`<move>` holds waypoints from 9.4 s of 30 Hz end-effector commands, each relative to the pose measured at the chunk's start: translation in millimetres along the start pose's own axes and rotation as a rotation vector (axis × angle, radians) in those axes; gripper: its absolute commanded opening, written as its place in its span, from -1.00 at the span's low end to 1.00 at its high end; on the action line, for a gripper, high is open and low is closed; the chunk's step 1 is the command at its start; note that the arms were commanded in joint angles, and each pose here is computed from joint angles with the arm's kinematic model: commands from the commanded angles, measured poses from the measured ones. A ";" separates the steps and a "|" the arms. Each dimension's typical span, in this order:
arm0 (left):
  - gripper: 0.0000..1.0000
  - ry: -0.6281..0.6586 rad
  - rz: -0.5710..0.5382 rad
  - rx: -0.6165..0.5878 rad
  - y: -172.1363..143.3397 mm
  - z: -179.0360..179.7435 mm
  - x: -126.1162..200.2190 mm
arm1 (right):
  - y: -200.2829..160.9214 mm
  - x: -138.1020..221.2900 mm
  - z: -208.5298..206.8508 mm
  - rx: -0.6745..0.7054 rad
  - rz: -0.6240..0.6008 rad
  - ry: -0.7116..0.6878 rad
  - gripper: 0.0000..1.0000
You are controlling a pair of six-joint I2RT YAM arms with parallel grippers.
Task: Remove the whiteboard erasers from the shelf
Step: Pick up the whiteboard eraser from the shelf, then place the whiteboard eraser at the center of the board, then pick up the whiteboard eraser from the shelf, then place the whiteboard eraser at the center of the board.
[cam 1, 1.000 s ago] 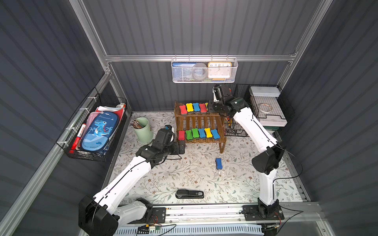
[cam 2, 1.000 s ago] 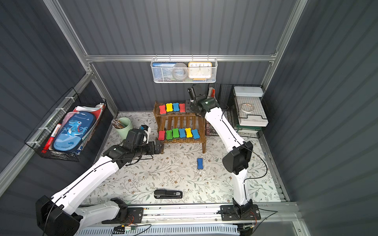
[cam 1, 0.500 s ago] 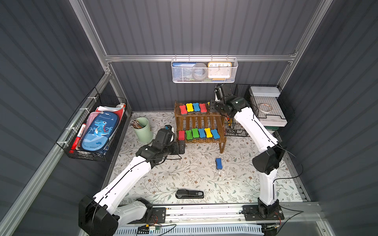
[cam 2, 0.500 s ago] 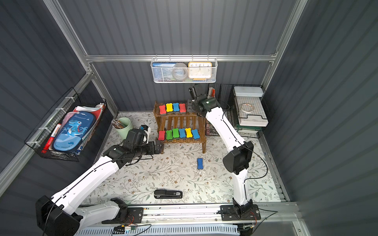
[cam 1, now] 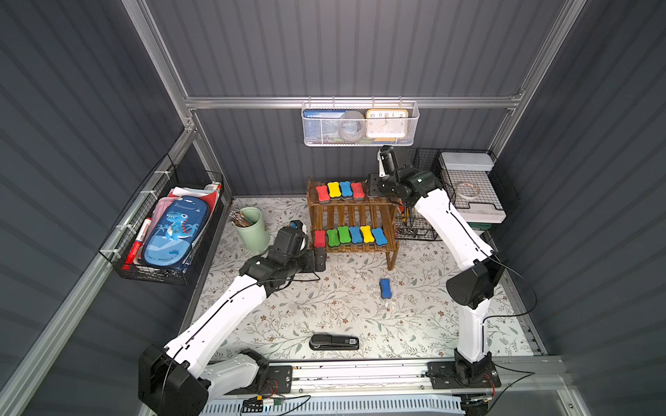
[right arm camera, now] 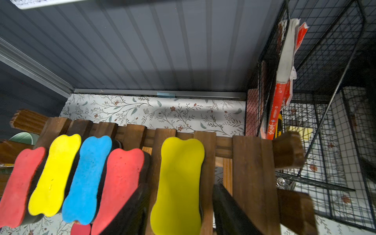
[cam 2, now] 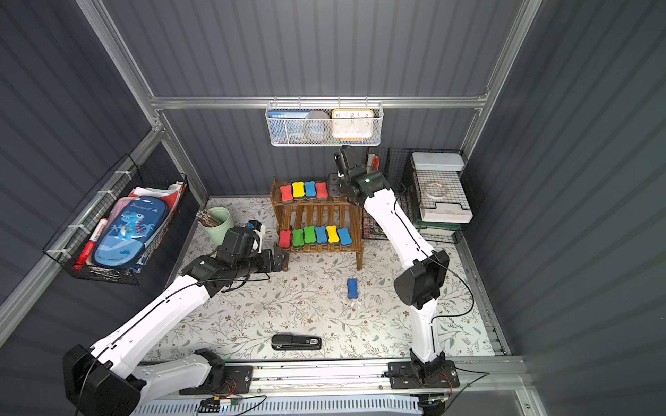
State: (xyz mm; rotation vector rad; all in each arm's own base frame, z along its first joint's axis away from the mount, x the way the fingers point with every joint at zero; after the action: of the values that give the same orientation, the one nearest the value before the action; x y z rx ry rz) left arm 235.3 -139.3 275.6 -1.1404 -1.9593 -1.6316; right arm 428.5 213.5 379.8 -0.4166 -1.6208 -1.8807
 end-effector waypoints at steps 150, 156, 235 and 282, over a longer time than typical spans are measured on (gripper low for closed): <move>-0.82 0.152 0.015 0.330 -1.7 43.5 -87.1 | -33.9 74.7 -20.5 -0.065 -0.084 0.023 -0.05; -0.78 0.134 0.025 0.330 -12.0 44.6 -76.1 | -7.2 41.5 -3.5 -0.042 -0.089 0.057 0.07; -0.17 0.145 -0.023 0.266 -16.2 44.5 -20.7 | -5.2 -9.1 27.1 0.092 0.021 0.069 -0.26; -0.14 0.176 -0.118 0.220 -6.0 43.8 21.2 | -288.8 -2.2 36.9 -0.240 0.570 -0.047 -0.53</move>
State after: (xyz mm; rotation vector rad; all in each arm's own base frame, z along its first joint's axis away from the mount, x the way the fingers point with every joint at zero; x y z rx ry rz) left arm 230.6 -94.9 273.3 -0.8011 -2.0834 -1.4504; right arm 237.8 264.3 160.6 -0.8991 -1.1389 -1.6215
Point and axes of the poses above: each gripper's point midway between its finger pads, its own x axis back along the fingers, its own z axis along the line the jaws close on, y = z × x, the point moved 10 cm from there along x, back along the fingers
